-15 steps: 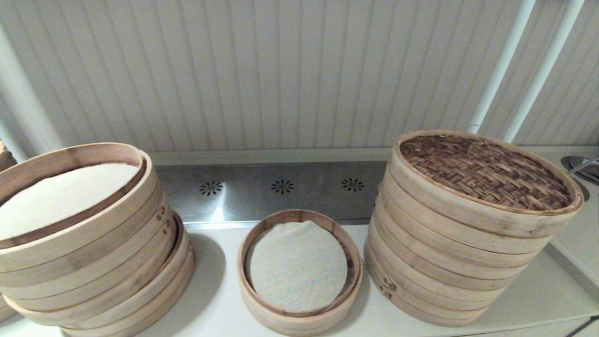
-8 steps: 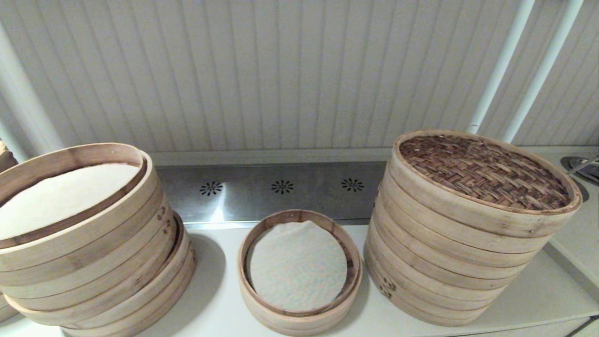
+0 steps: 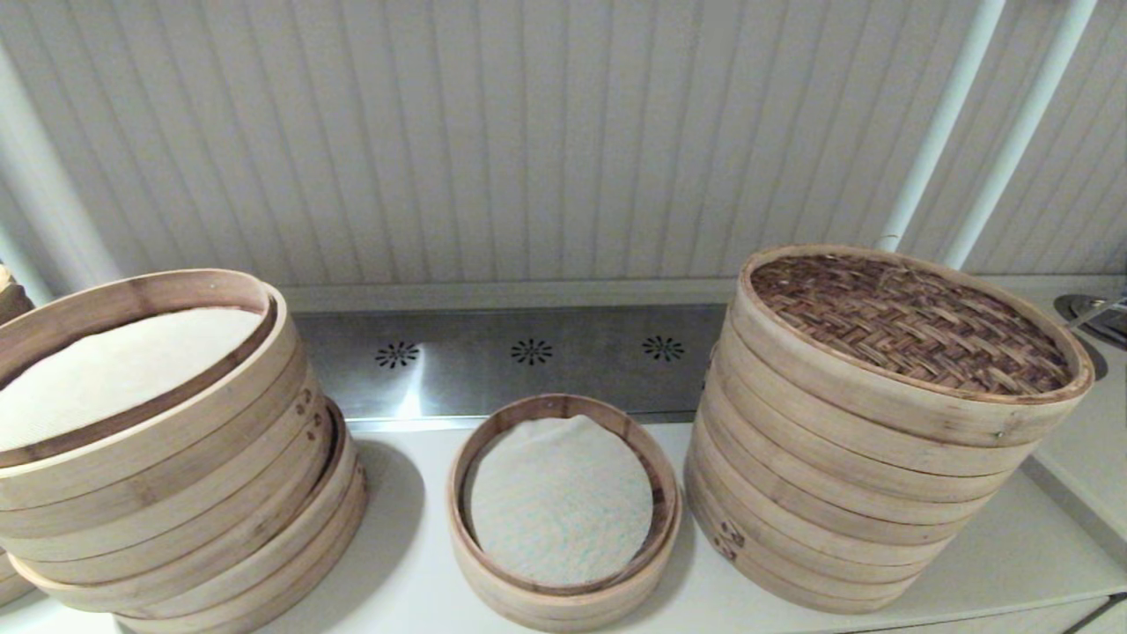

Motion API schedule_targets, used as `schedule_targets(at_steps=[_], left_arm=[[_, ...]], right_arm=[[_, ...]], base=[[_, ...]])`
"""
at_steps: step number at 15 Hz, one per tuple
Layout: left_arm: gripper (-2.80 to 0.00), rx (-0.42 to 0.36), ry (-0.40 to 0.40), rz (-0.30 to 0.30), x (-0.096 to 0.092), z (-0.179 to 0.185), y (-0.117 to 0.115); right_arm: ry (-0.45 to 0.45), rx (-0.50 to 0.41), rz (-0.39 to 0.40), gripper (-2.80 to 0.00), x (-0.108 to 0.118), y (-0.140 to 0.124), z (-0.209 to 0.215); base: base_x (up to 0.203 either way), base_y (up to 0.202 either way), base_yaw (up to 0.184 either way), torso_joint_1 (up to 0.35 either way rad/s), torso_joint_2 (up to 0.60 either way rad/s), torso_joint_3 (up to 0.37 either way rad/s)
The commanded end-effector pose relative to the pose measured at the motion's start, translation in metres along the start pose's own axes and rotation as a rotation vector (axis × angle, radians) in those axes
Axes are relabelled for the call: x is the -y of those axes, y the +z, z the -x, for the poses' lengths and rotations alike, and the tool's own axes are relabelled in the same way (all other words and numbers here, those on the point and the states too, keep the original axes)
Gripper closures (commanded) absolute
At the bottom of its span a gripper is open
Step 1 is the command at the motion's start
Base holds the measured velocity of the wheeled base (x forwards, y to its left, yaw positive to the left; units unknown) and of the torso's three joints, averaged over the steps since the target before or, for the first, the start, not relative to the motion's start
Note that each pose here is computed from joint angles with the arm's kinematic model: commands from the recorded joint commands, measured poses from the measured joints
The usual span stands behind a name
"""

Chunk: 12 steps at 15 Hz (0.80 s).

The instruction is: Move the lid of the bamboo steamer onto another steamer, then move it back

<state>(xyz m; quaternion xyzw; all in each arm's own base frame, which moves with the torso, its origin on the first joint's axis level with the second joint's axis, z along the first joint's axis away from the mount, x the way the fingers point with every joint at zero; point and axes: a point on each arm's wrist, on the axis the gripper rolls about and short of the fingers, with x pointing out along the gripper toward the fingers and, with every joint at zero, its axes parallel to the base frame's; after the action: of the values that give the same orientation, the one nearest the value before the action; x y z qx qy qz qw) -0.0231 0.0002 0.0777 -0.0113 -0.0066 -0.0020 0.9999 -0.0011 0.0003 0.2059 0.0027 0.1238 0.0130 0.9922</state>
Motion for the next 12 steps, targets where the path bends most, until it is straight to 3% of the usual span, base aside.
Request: schedule_targets(at_steps=[1,6,10,12], left_arm=[[0.0,-0.001,0.001,0.0,0.0,0.0,0.0],[0.0,-0.001,0.001,0.0,0.0,0.0,0.0],[0.0,-0.002,0.001,0.0,0.0,0.0,0.0],[0.0,-0.001,0.001,0.0,0.0,0.0,0.0]], right_arm=[[-0.019,0.002,0.0,0.0,0.001,-0.034,0.002],[-0.081,0.02,0.005,0.0,0.002,-0.093,-0.001],[-0.067,0.14,0.054,0.0,0.002,-0.126,0.001],[-0.03,0.121,0.056,0.0,0.001,-0.133,-0.004]], base=[[0.0,0.0,0.0,0.0,0.0,0.0],[0.0,0.0,0.0,0.0,0.0,0.0],[0.0,0.0,0.0,0.0,0.0,0.0],[0.0,0.0,0.0,0.0,0.0,0.0]])
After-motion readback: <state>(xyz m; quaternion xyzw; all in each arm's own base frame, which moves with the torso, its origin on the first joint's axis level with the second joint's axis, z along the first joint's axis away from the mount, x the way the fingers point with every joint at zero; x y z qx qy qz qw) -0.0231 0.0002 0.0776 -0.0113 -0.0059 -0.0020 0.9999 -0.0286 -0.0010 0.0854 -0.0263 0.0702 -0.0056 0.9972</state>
